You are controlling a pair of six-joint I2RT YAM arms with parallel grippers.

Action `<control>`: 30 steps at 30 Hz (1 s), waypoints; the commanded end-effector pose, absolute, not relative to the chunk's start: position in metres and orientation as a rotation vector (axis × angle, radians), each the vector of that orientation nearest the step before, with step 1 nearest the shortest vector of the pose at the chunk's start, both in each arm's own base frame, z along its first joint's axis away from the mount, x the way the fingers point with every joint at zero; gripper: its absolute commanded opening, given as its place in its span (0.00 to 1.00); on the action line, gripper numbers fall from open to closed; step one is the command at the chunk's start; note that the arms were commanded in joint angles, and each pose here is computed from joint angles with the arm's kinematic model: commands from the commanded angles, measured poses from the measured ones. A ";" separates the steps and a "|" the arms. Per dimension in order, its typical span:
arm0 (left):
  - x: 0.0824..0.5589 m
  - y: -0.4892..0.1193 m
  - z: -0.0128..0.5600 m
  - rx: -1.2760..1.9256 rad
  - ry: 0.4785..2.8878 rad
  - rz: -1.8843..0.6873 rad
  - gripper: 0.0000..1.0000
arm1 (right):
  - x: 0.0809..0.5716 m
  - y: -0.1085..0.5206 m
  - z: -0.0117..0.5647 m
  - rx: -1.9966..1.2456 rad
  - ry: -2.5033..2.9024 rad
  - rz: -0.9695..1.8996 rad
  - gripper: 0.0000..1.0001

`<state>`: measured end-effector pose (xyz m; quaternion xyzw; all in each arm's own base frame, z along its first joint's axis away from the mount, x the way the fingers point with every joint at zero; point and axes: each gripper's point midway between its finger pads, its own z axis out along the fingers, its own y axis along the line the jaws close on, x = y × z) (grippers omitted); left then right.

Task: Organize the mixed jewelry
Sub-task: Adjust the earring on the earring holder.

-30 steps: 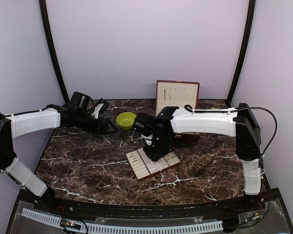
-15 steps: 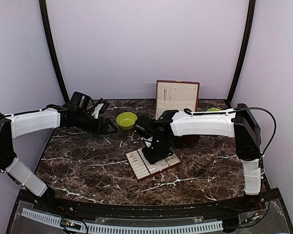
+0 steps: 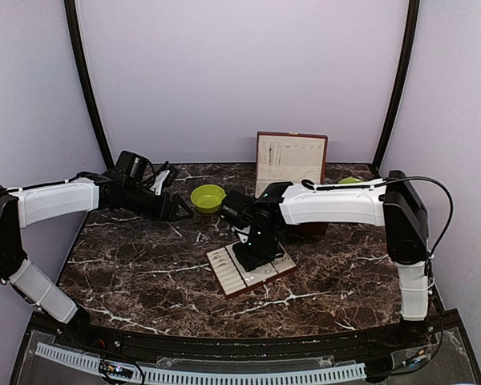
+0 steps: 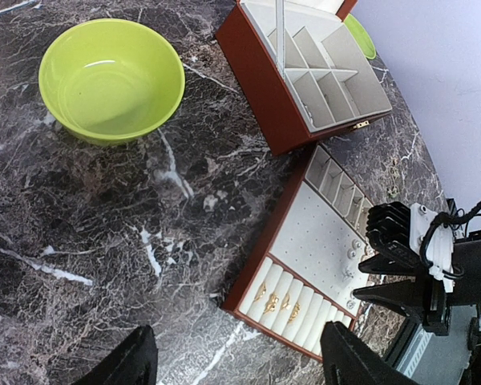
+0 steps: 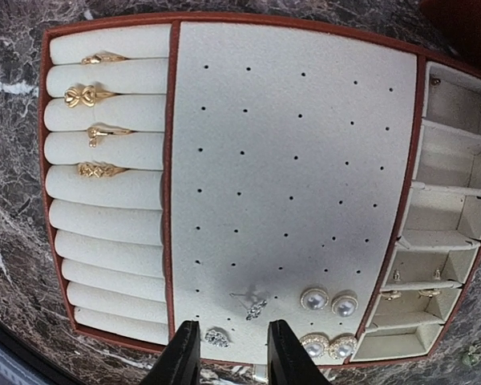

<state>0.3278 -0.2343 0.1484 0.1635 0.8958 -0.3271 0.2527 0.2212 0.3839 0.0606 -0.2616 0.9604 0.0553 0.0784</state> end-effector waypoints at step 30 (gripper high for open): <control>0.323 -0.236 0.154 0.457 2.417 -0.909 0.73 | 0.222 0.392 0.056 -0.788 2.879 0.202 0.26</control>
